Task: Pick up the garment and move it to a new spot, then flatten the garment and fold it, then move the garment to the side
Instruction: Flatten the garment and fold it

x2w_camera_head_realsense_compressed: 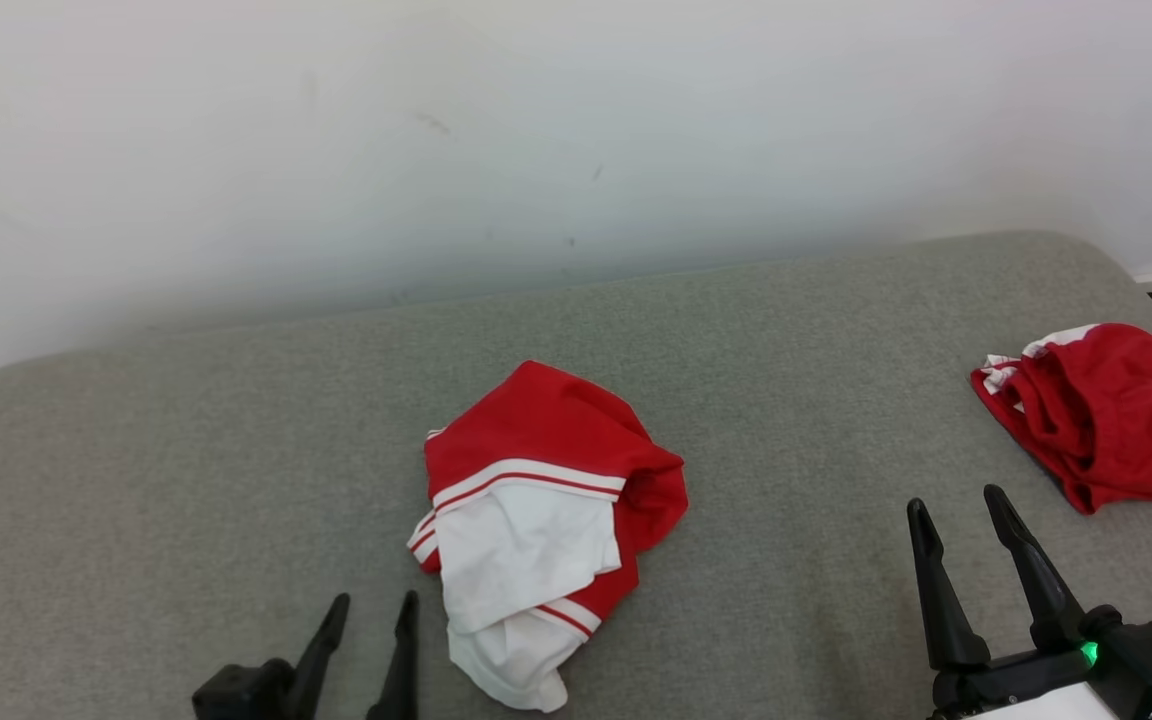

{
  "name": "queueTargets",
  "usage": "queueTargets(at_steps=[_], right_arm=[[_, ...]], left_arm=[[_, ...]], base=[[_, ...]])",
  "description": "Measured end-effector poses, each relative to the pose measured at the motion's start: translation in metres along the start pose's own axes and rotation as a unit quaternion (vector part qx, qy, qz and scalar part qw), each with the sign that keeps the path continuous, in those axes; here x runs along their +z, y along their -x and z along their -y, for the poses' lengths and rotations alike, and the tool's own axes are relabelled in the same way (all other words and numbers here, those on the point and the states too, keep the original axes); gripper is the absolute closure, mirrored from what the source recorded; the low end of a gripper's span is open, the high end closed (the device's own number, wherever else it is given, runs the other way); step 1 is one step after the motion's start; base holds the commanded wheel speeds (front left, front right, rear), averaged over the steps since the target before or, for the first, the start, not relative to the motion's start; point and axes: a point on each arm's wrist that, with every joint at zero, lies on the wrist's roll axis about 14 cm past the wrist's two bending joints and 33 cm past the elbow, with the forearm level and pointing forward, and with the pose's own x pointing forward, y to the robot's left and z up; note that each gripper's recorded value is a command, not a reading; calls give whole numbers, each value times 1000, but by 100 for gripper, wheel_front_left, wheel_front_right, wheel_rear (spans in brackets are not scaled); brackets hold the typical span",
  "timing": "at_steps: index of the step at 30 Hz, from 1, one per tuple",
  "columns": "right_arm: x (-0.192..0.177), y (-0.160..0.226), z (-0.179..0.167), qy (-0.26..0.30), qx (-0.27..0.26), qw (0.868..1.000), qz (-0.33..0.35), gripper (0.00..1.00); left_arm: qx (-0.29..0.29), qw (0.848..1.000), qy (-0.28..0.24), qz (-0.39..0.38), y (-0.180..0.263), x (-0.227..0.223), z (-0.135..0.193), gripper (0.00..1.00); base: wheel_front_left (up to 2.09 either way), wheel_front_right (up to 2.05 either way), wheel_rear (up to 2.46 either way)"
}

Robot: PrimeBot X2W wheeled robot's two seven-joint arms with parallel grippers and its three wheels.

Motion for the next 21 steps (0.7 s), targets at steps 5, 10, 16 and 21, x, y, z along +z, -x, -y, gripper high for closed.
queueTargets(at_steps=[5,10,16,21], right_arm=[[1,-2,4,1,-6,1000,1,0],[-1,-1,12,3,-20,1000,-2,0],[-2,-1,20,4,-36,999,-4,0],[-3,-1,24,3,-44,999,-5,0]], left_arm=[[-26,998,9,-56,-10,-28,14,0],[-48,994,15,-94,-25,-46,24,0],[-67,991,24,-116,-42,-57,34,0],[-74,989,17,-127,-52,-62,33,62]], base=[[0,0,0],[0,0,0],[0,0,0],[0,0,0]])
